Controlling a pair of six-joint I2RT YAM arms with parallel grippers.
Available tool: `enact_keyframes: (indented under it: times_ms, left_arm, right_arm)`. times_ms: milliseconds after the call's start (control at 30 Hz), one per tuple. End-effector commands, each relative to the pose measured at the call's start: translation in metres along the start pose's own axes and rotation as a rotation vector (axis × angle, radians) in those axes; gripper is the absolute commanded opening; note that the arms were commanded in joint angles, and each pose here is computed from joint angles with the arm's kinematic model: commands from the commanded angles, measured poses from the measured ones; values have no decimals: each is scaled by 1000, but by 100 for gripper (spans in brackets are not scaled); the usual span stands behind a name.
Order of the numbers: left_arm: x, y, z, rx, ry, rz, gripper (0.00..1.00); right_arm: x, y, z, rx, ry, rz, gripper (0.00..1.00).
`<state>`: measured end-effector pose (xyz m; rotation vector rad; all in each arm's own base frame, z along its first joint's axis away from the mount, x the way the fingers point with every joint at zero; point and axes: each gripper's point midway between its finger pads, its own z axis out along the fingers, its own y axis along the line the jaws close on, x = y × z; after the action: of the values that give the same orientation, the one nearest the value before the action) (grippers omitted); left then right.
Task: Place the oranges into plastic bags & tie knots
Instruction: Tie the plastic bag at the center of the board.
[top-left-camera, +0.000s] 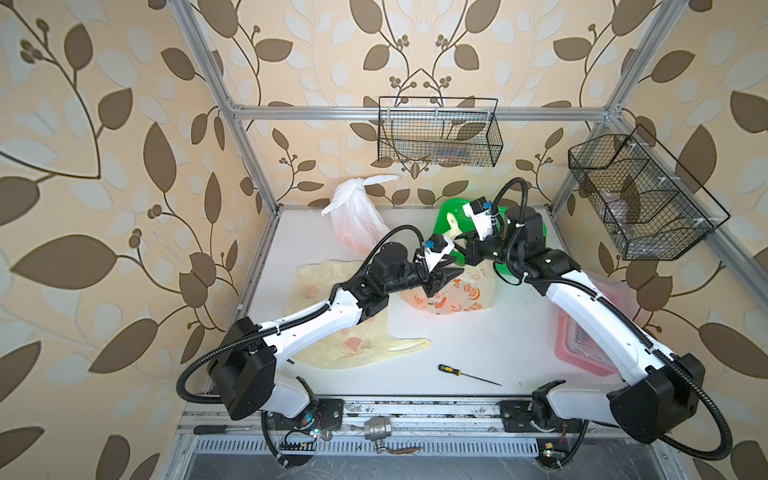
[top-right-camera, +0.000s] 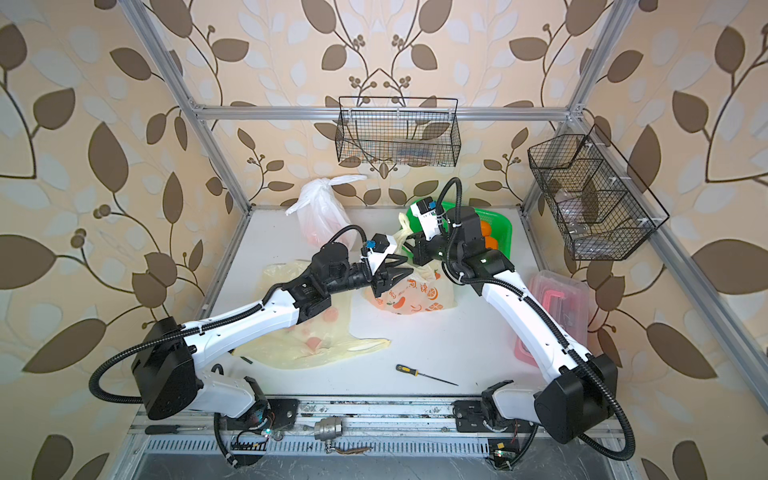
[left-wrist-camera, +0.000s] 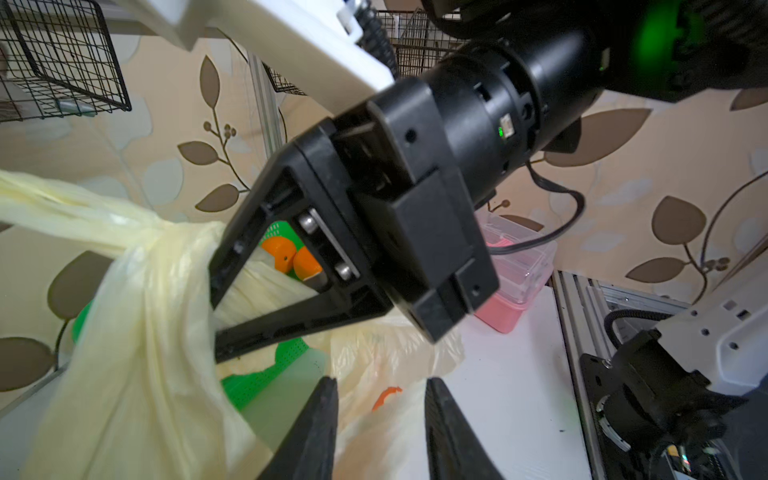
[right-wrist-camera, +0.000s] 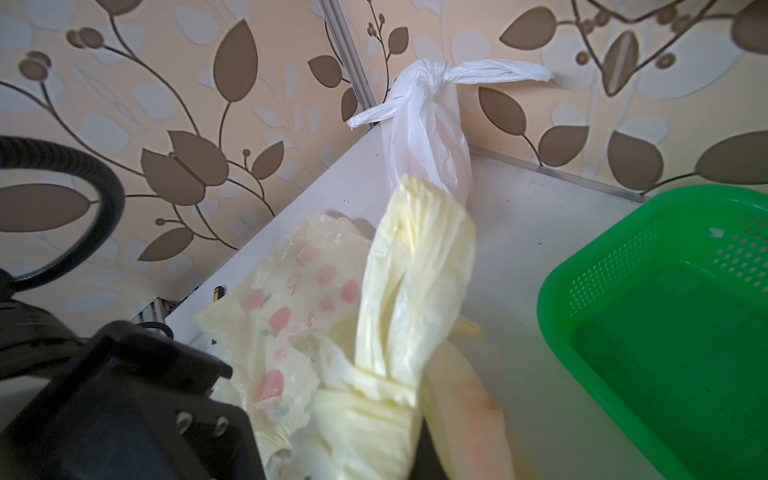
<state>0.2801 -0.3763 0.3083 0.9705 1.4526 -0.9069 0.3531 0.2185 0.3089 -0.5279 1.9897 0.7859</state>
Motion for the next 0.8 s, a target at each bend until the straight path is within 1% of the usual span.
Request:
enact_keyframes:
  times_ms: [0, 67, 233, 267, 367, 400, 533, 667, 767]
  left_arm:
    - [-28, 10, 9, -44, -107, 56, 43]
    - [-25, 16, 13, -69, -101, 66, 44]
    - [4, 31, 19, -142, -18, 94, 43]
    - [10, 35, 19, -164, -6, 96, 44]
    - [18, 47, 19, -228, 7, 96, 62]
    - [18, 50, 21, -241, 6, 98, 67]
    - [17, 56, 25, -263, -1, 113, 74]
    - [18, 59, 26, -274, 1, 121, 82]
    - [17, 56, 26, -257, -5, 120, 85]
  right_arm:
    - [-11, 15, -8, -61, -10, 15, 0]
    - [-11, 15, -9, -60, -8, 19, 0]
    - [-14, 12, -17, -35, -21, 38, 0]
    - [-14, 11, -18, -33, -19, 42, 0]
    - [-7, 11, -19, -33, 11, 56, 0]
    - [-4, 13, -19, -40, 26, 62, 0]
    - [7, 12, -24, -32, 58, 69, 0]
    - [11, 12, -31, -29, 64, 79, 0]
    - [12, 16, -32, -59, 68, 89, 0]
